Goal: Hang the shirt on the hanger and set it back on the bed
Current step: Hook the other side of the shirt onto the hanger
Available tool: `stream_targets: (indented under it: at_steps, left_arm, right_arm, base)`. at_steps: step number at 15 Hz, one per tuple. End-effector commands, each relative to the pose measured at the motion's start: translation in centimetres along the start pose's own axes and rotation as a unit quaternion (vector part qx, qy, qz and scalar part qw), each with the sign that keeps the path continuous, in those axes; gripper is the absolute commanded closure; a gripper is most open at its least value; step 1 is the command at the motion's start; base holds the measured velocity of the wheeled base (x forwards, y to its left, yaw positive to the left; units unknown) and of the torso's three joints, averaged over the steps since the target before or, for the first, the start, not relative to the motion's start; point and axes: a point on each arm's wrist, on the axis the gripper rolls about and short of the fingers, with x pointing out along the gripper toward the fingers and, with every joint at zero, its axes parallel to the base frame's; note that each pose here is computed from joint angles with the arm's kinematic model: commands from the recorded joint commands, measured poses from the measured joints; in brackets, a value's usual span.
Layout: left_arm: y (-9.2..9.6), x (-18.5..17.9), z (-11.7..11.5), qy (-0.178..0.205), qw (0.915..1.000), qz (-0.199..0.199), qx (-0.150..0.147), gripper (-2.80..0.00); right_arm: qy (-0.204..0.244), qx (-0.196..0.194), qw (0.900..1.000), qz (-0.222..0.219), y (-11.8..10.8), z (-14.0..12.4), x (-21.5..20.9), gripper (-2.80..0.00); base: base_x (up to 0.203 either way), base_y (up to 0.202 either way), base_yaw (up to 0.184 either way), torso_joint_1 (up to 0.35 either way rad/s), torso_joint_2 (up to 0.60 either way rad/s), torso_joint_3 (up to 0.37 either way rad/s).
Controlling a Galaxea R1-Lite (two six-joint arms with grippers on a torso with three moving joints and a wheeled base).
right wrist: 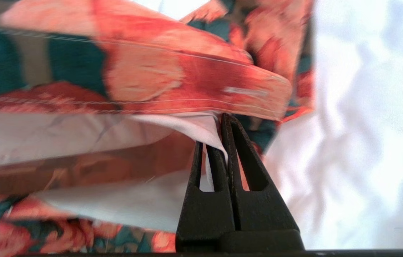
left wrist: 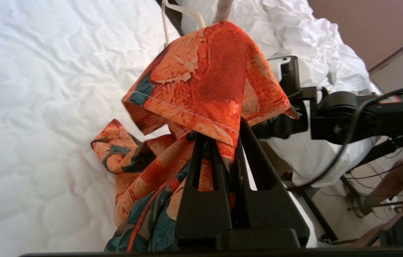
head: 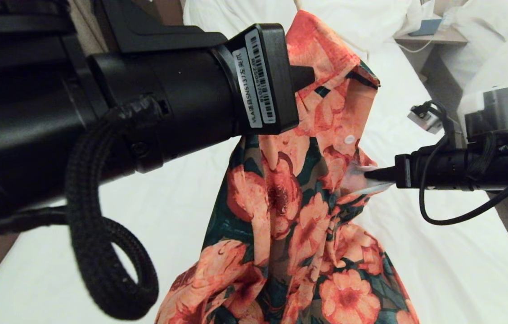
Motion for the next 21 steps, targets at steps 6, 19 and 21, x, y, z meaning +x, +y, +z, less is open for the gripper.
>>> stream_targets:
  at_steps: [6,19,21]
  left_arm:
    - [-1.6,-1.5,0.9,-0.013,0.9992,-0.027,-0.027,0.0]
    - [-2.9,-2.3,0.8,0.034,0.9964,-0.048,-0.062,0.0]
    - [-2.9,-2.0,0.5,0.044,0.9961,-0.047,-0.06,0.0]
  right_arm:
    - [-0.046,0.03,0.998,0.007,-1.1,1.1,1.4,0.0]
    - [-0.078,0.037,0.996,0.005,-2.1,2.9,2.9,0.0]
    - [-0.086,0.035,0.996,0.004,-2.1,3.5,2.7,0.0]
  base:
    - [0.0,0.0,0.0,0.0,0.0,0.0]
    - [0.0,0.0,0.0,0.0,0.0,0.0]
    - [0.0,0.0,0.0,0.0,0.0,0.0]
